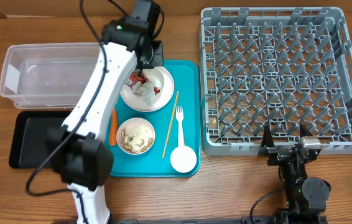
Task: Sort waste into correct bins and load items into the dishwasher
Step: 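Carry the tissue left and release it into the clear plastic bin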
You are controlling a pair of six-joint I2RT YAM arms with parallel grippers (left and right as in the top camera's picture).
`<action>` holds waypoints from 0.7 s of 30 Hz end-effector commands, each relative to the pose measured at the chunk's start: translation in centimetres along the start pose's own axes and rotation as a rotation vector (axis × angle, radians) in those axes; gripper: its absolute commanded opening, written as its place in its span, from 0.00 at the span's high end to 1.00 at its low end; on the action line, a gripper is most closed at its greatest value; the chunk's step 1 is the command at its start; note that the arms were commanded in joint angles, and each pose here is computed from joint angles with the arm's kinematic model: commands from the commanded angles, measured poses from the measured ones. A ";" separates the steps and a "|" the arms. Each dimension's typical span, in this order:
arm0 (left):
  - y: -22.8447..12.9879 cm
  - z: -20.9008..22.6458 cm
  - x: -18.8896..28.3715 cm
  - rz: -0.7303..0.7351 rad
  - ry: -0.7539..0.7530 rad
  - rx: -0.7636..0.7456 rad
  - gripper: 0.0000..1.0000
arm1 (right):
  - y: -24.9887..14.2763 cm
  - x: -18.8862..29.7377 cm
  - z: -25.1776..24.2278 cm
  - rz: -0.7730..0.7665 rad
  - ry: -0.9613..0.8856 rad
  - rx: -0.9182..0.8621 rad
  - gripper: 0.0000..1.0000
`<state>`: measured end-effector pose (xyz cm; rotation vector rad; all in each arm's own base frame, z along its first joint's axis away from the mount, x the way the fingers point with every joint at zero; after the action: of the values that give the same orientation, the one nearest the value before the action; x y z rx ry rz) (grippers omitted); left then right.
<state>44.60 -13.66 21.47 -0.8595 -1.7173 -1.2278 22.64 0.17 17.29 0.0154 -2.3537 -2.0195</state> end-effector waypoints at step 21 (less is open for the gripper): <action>3.1 21.3 8.2 -0.112 0.410 0.404 0.96 | -0.3 0.0 -0.3 0.000 -0.018 0.004 0.00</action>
<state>39.55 6.64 26.65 -0.3133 -1.6103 -1.0412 22.64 0.17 17.29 0.0154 -2.3540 -2.0190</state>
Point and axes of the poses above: each gripper's point midway between its finger pads, its own x axis back along the fingers, its own z axis along the line the jaws close on, y = z × x, the point moved 2 cm from there along x, back along the fingers, and after that the axes turned 13 degrees about x, right-handed, at the moved point
